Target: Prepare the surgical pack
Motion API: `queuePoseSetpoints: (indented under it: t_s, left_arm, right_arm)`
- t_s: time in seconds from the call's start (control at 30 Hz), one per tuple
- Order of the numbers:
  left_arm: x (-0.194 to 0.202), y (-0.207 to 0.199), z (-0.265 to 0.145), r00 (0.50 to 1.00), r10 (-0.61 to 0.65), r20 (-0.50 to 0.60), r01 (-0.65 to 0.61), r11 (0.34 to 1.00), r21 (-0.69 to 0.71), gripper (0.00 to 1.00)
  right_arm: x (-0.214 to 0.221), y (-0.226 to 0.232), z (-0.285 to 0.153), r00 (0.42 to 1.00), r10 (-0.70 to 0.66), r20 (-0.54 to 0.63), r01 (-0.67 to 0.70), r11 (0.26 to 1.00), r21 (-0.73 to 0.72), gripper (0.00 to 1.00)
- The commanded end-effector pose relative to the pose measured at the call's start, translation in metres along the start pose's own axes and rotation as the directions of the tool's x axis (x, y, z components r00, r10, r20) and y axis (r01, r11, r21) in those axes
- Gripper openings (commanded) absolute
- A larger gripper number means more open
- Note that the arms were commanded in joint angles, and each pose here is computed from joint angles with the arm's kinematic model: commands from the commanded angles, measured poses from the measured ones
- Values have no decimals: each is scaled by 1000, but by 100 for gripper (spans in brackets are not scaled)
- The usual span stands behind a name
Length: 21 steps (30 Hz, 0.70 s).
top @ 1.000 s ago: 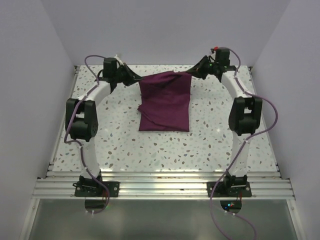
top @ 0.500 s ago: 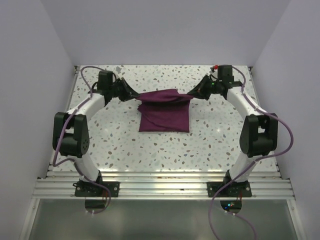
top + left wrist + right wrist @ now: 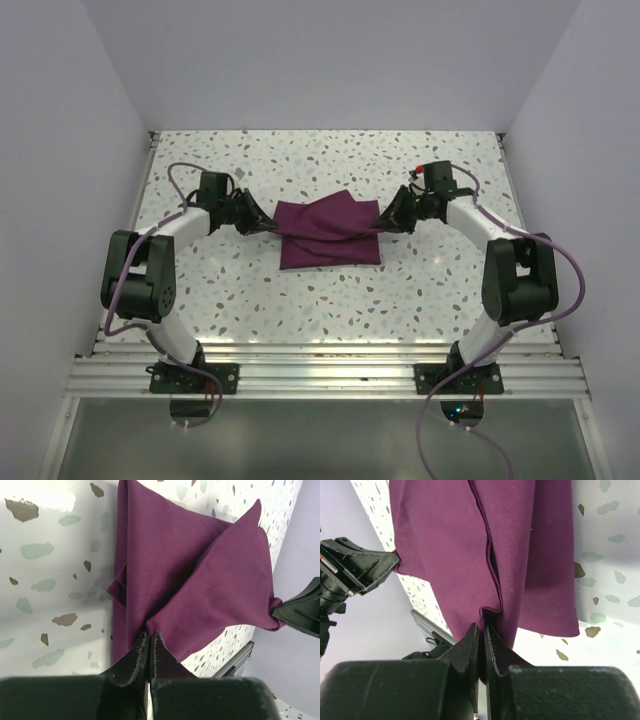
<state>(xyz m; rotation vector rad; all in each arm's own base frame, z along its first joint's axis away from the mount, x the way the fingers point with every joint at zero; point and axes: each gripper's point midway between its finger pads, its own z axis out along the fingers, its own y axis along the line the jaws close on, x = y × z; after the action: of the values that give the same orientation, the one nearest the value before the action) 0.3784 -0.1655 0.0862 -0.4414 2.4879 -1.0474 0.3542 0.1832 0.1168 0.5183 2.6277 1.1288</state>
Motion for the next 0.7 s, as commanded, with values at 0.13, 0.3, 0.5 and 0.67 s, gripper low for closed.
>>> queuePoseSetpoints:
  t_s: [0.13, 0.3, 0.5, 0.67]
  left_arm:
    - [12, -2, -6, 999, 43, -20, -42, 998, 43, 0]
    - [21, -4, -13, 997, 70, -37, -68, 996, 60, 0]
    - [10, -31, -27, 996, 93, -5, -92, 989, 115, 0]
    - [-15, -69, -40, 993, 107, 46, -113, 977, 183, 0]
  right_arm:
    - [3, -21, 4, 999, -49, -11, 49, 997, 67, 0]
    - [6, -34, 7, 998, -57, -23, 59, 993, 107, 0]
    - [-15, -15, 2, 997, -80, 20, 78, 993, 91, 0]
    - [-51, 10, -6, 990, -119, 80, 113, 990, 79, 0]
